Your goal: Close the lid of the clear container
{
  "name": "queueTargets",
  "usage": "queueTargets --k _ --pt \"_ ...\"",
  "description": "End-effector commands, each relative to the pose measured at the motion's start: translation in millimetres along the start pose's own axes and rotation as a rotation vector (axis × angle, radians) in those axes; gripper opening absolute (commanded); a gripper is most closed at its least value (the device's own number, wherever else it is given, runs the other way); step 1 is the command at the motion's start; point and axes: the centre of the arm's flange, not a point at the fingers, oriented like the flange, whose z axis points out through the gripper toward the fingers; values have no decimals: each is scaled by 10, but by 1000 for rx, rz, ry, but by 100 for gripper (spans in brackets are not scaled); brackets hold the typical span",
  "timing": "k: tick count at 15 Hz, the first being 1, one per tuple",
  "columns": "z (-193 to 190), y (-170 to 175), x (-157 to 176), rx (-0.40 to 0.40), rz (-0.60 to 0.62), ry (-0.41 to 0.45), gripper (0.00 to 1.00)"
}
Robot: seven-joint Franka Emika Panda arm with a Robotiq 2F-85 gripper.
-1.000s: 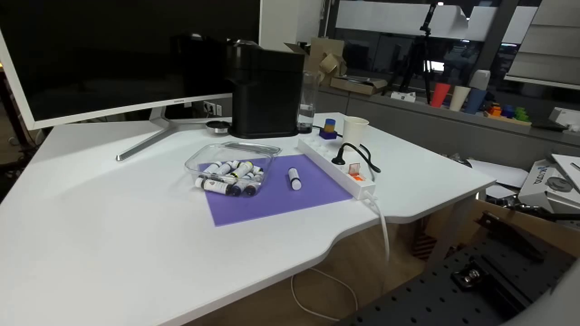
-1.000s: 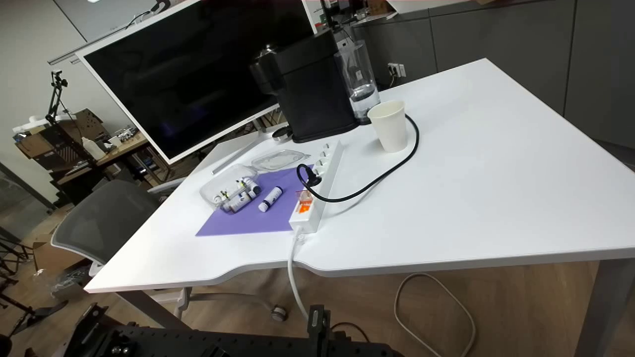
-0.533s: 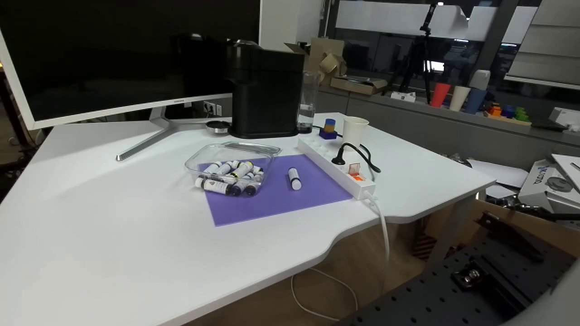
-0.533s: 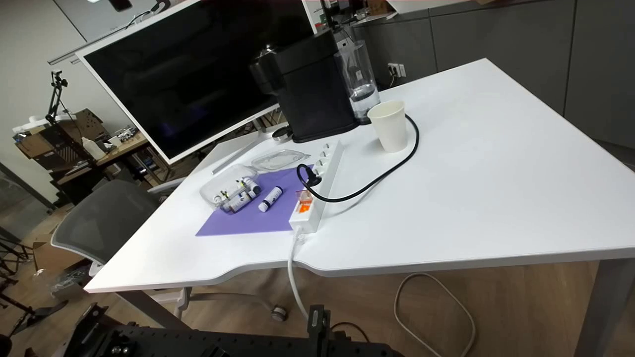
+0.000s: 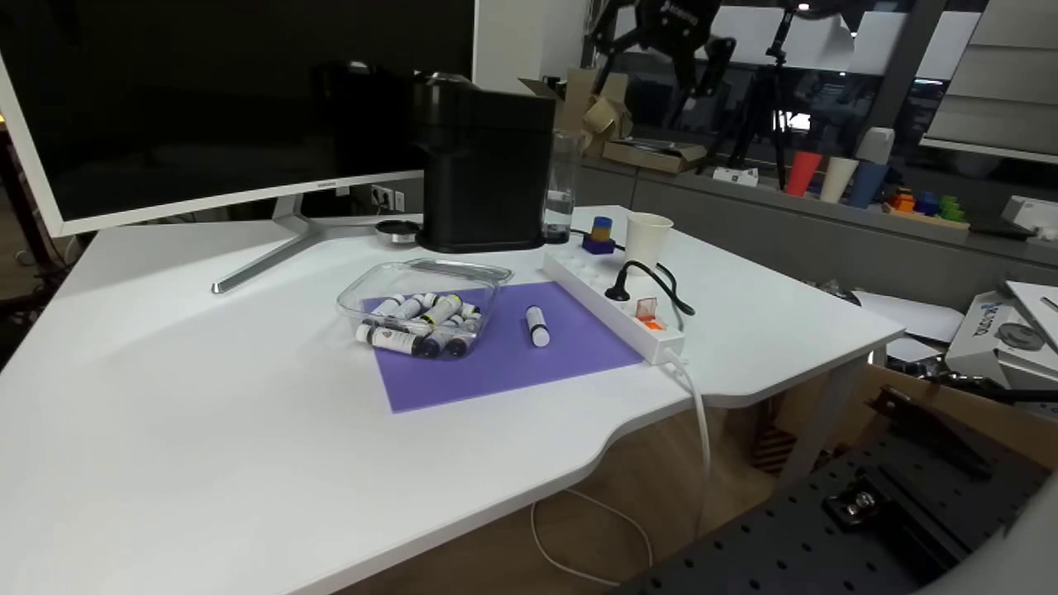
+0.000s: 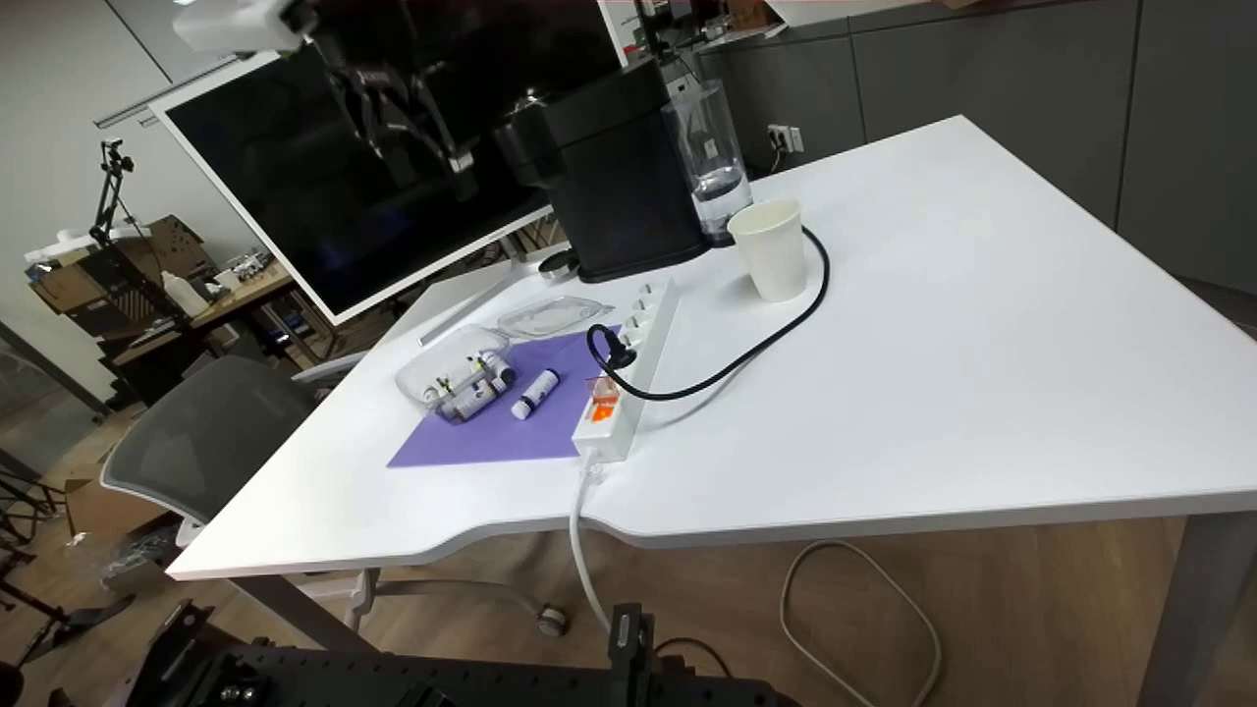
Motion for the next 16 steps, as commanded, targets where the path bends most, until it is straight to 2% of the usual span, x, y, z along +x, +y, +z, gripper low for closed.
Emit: queueTargets --k 1,3,4,6,8,11,14,16 --pt "613 57 310 151 128 -72 100" --pt "878 97 355 245 171 -114 100" --pt "724 69 120 179 139 -87 100" --pt "921 113 188 212 162 -106 100" --pt "949 110 235 214 163 -111 100" --pt "1005 77 241 183 182 27 100" --pt "1341 95 422 177 233 142 100" --pt "1580 90 493 168 258 177 100"
